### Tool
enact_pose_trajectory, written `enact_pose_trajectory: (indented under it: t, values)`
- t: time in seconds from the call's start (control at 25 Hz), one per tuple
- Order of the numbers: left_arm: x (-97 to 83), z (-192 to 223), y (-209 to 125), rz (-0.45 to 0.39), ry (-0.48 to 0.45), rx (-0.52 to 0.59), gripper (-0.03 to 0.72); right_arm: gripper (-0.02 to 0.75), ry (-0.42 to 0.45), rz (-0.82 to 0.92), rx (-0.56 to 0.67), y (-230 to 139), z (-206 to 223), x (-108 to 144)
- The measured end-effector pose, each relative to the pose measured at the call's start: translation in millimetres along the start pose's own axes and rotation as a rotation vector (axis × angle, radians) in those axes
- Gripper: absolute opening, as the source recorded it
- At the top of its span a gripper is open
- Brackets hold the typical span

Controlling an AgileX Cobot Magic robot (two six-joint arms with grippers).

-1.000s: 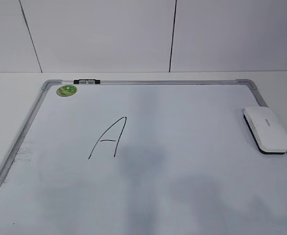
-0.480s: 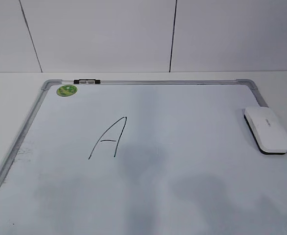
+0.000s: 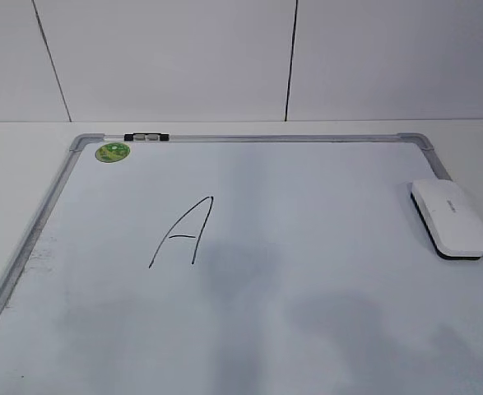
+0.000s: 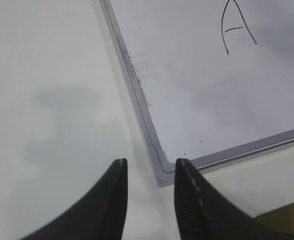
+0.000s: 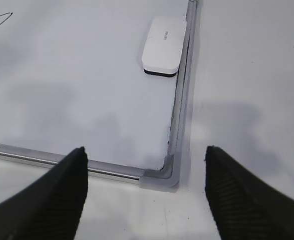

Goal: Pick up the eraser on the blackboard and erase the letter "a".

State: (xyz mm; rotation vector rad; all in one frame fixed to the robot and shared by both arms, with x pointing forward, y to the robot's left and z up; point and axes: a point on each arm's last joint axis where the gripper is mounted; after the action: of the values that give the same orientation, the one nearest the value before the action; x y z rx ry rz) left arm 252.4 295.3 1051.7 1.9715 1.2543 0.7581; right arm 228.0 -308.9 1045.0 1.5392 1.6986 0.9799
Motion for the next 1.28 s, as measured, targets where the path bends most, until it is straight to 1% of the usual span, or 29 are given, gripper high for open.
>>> enact_pose_trajectory:
  t: [0.64,0.76,1.0,1.28]
  values:
    - [-0.3,-0.2,-0.1,-0.002,-0.003,-0.002,0.238,0.555,0.0,-0.002,-0.002,0.2,0.0,0.0]
    - [-0.8,-3.9,-2.4,-0.001,0.002,-0.03,0.238,0.556,-0.001,-0.002,-0.002,0.2,0.0,0.0]
    - [-2.9,-16.9,-11.8,0.002,0.018,-0.134,0.235,0.555,-0.002,-0.003,-0.003,0.3,0.0,-0.2]
    - [-3.1,-16.5,-12.1,0.001,0.015,-0.133,0.235,0.555,-0.004,-0.004,-0.003,0.2,0.4,-0.3]
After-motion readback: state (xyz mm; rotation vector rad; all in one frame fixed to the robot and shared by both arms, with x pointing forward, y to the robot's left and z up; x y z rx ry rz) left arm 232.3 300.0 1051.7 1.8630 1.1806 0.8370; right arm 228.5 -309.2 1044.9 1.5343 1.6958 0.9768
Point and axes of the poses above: a point on each arm's last joint axis where the gripper is mounted, z pointing out along that axis toward the gripper, x along the wrist's bending axis when the last joint is at zero, y = z × x, and after that the axes turned 8 degrees about z, right-handed
